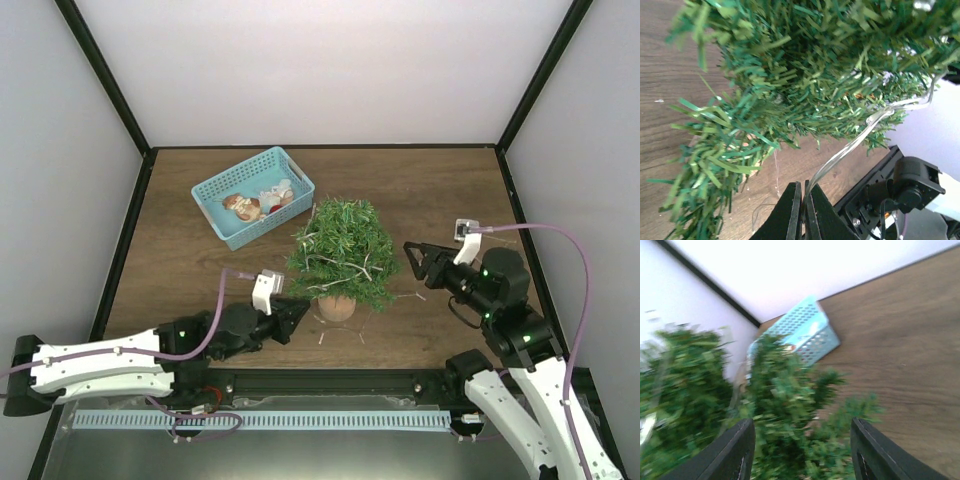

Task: Decorate the small christmas tree
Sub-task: Wrap the decoration item around the Christmas tree.

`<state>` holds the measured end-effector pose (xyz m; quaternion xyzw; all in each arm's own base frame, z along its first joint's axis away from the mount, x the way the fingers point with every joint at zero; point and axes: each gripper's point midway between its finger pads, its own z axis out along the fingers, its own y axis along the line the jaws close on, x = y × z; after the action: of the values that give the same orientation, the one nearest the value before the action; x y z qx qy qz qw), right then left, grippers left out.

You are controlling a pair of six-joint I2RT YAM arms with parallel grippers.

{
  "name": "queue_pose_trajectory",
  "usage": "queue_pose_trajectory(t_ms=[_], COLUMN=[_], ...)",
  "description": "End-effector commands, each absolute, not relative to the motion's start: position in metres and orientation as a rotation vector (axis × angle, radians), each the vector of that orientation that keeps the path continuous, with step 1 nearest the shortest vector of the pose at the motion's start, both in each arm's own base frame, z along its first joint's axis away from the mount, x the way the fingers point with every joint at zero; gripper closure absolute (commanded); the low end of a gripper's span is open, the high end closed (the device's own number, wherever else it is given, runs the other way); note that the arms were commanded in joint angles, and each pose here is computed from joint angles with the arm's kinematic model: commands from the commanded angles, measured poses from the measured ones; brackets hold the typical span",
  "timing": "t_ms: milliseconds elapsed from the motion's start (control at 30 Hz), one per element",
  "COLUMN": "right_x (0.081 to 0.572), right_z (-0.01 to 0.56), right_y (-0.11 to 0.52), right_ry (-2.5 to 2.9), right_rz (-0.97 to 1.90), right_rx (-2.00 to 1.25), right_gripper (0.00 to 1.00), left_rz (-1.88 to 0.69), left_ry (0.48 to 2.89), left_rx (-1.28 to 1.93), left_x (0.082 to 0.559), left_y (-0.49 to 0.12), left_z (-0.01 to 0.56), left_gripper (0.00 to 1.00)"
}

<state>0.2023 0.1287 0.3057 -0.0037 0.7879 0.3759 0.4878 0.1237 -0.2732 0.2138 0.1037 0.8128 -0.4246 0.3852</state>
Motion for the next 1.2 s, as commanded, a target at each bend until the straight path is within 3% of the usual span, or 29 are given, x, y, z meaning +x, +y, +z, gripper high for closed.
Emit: queue_pose_trajectory(t_ms=[0,200,800,1033,1167], right_x=[0.222,0.239,0.244,0.24,0.238], right_z=[0.278,0.248,0.224,0.226,0.207], right_y=[0.092,0.07,0.081,0.089,0.08], right_ry=[1.967,2.032,2.07,2.075,2.129], right_rz=[0.762,0.586,0.593,0.613,0.577], right_rx=[0.328,0.482,0.385,0.285,0.398], right_gripper=[0.46,0.46,0.47,0.47,0.48], left_rz=[-1.064,-1.059,-0.961,-0.931,-0.934], left_ry=[2.057,2.054,1.994,2.086,2.107], left_rx=[0.191,0.14,0.104,0.098,0.077], left_x=[0.133,0.139,0.157,0.172,0.177], left_y=[-0.264,-0.257,-0.24,-0.243,-0.24], left_z=[0.227,0.234,0.261,0.253,0.25], left_gripper=[0.96,0.95,0.95,0.95,0.95])
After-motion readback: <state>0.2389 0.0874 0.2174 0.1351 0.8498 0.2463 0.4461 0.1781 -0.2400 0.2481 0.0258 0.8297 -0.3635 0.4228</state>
